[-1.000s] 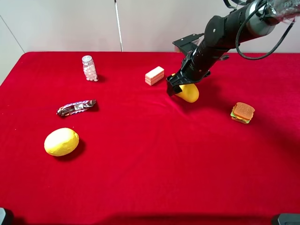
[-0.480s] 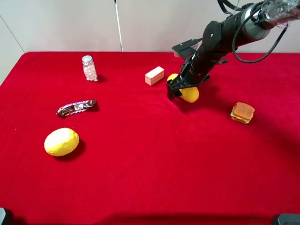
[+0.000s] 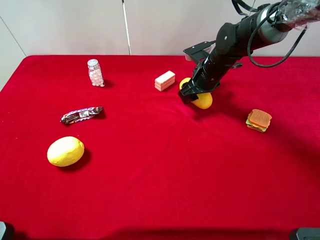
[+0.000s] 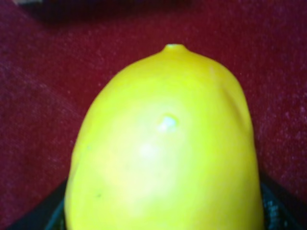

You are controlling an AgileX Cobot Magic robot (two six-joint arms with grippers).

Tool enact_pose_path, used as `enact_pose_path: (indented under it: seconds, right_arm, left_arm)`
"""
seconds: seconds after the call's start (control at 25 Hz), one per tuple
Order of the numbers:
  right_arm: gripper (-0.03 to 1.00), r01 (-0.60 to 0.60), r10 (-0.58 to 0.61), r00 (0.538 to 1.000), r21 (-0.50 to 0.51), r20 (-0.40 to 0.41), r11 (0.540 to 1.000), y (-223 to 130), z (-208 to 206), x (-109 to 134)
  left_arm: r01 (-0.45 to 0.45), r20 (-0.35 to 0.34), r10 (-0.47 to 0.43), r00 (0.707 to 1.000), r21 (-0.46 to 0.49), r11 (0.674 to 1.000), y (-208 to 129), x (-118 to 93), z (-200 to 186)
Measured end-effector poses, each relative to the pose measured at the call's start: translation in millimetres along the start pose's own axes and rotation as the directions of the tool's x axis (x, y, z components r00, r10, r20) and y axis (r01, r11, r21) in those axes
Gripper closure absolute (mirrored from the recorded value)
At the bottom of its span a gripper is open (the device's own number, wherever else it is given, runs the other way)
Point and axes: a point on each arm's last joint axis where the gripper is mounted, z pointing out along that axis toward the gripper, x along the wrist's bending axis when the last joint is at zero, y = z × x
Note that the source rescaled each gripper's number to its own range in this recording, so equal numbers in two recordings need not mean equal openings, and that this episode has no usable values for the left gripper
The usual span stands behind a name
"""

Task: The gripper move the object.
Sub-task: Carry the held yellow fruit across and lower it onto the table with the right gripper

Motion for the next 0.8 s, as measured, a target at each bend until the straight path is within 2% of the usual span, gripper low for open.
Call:
enact_pose_path:
  seconds: [0.44,0.8]
  right_arm:
    - [0.96,-0.005,0.005,1.0,0.012,-0.008,1.0,-0.1,-3.7,0.9]
    - [0.96,0.001,-0.001,1.0,-0.012,-0.02,1.0,8.8,-39.2,4.3]
  left_arm:
    - [0.0,0.0,0.0,1.0,0.0,1.0,0.0,0.0,0.0]
    - [0.0,0.0,0.0,1.0,0.0,1.0,0.0,0.0,0.0]
